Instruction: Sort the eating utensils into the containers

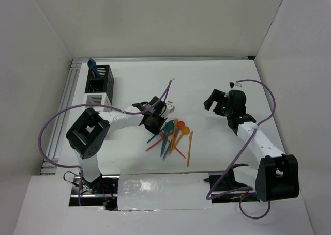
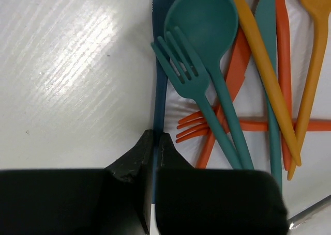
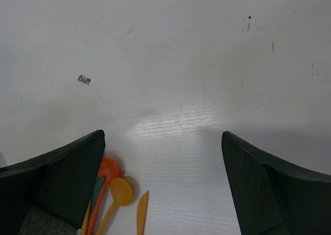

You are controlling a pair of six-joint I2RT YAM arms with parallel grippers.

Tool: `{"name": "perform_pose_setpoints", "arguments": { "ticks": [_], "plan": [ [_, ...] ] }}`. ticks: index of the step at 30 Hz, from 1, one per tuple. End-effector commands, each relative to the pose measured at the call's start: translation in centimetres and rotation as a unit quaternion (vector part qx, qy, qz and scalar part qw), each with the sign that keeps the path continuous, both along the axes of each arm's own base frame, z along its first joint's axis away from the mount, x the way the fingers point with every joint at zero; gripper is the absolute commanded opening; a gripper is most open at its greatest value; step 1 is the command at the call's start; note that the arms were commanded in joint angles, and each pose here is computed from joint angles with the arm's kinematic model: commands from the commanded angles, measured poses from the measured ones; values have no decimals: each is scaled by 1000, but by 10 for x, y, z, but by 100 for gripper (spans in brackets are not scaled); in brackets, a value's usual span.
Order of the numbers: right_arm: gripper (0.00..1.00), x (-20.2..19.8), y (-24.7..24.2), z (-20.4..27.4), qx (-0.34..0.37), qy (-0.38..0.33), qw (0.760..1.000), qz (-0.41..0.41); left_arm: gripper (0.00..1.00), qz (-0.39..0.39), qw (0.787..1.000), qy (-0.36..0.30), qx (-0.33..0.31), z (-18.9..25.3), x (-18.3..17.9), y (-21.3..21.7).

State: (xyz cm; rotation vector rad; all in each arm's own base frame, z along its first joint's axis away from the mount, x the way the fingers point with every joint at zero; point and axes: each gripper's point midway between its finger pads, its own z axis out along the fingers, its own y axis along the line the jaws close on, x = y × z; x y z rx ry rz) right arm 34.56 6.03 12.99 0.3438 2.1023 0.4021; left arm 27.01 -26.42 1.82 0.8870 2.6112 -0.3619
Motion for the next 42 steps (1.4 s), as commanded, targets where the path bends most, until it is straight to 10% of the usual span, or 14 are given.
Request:
{"name": "perform_pose_setpoints", "arguments": {
  "ticks": [1, 15, 30, 42],
  "plan": [
    [100, 3, -6, 10, -6, -20, 1000, -13, 5, 41, 997, 47, 40, -31, -7, 26],
    [100, 14, 0, 14, 2, -30, 1000, 1, 0, 181, 958, -157, -155, 108, 109, 54],
    [100, 36, 4, 9, 6, -21, 1000, 10, 1, 306, 787, -465, -267, 297, 247, 223],
    [100, 60, 1, 6, 6, -14, 1000, -9, 3, 336, 716, -555, -257, 299, 289, 317]
  ]
}}
